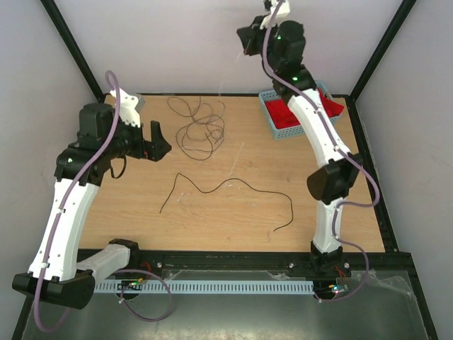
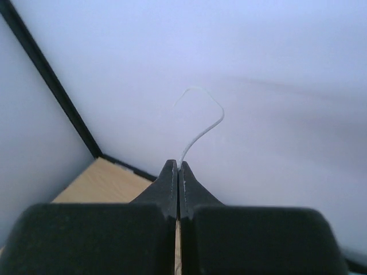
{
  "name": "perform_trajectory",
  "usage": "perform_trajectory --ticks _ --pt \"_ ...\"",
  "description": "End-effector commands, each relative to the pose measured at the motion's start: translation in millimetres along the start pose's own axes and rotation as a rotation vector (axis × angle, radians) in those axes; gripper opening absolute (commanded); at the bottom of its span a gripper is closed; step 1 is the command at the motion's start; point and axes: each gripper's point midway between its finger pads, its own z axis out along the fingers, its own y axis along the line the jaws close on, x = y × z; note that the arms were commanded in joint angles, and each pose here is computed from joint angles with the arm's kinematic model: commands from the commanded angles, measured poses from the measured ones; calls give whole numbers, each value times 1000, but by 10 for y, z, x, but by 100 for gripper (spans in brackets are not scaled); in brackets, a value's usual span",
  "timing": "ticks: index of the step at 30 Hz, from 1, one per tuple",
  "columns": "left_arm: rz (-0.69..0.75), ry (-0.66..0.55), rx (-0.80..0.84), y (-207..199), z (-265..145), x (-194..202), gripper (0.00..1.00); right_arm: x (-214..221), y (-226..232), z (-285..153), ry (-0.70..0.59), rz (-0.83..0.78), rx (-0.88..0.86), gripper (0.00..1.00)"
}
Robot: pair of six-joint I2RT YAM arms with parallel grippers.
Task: Zip-tie the wires
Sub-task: Untie the cable at the center of the board.
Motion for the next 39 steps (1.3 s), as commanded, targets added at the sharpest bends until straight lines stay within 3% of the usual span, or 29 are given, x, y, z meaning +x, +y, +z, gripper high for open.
perform_trajectory --ticks 1,7,11,17,25,35,39 --pt "58 -123 25 -56 -39 -481 99 -401 171 -253 -34 -147 -69 0" --pt "103 -212 155 -279 -11 -899 99 -722 457 -693 -36 -331 -217 0" --pt "142 -321 230 -408 -11 -1204 99 -587 504 -959 8 -431 -266 0" --pt "281 -569 363 -614 1 -1635 99 -181 734 -1272 64 -530 -474 0" --pt "414 -557 523 -778 386 -1580 99 5 961 -1629 62 -564 -638 0" --pt "521 -543 603 -1139 800 -1531 99 -63 1247 -2060 -5 -567 -783 0" --pt "524 -530 615 -1229 961 -1542 90 22 1298 -2166 4 -551 -831 0"
